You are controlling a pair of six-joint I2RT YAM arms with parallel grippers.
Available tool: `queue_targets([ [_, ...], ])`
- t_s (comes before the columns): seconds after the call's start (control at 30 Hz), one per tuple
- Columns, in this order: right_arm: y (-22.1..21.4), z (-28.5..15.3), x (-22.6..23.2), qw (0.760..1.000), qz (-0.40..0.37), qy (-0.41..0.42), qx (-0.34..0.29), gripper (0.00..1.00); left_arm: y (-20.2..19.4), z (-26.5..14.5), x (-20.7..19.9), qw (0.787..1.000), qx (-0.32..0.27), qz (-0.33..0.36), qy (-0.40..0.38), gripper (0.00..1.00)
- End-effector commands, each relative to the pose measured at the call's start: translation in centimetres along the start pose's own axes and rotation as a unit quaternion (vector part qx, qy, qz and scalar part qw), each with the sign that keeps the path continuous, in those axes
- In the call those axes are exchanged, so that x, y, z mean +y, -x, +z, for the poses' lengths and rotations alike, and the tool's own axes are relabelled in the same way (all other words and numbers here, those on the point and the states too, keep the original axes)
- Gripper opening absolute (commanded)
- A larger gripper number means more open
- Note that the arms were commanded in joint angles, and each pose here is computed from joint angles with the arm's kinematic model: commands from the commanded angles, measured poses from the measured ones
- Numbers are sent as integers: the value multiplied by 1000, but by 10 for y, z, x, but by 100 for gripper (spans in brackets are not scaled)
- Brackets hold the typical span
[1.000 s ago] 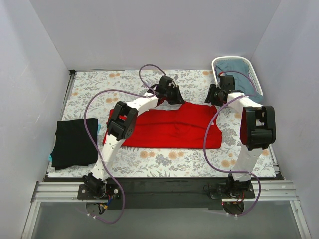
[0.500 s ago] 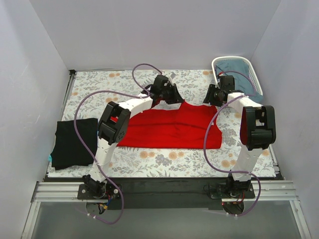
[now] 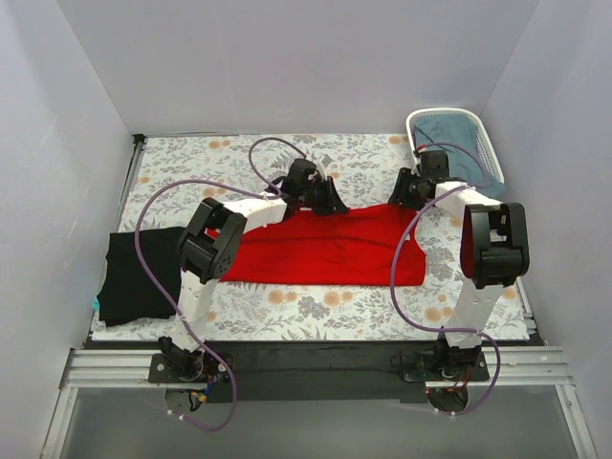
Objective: Fold and stack the t-shirts
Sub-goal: Fold the tshirt
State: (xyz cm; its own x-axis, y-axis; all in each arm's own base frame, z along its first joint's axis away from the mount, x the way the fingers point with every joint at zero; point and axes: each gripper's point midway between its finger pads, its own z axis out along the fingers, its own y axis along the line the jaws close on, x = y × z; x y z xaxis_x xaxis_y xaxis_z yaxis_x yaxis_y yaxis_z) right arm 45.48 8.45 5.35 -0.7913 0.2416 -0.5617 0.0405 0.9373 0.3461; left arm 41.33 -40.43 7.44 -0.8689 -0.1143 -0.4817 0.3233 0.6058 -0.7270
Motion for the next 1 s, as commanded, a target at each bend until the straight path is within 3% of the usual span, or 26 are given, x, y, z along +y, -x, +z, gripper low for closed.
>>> queue_targets([
  [0.0, 5, -12, 7, 1000, -1, 16, -16, 53, 25, -34, -63, 996, -38, 43, -72, 0],
  [0.97, -38, -75, 36, 995, 4, 90, -37, 49, -43, -80, -50, 999, 18, 13, -36, 0],
])
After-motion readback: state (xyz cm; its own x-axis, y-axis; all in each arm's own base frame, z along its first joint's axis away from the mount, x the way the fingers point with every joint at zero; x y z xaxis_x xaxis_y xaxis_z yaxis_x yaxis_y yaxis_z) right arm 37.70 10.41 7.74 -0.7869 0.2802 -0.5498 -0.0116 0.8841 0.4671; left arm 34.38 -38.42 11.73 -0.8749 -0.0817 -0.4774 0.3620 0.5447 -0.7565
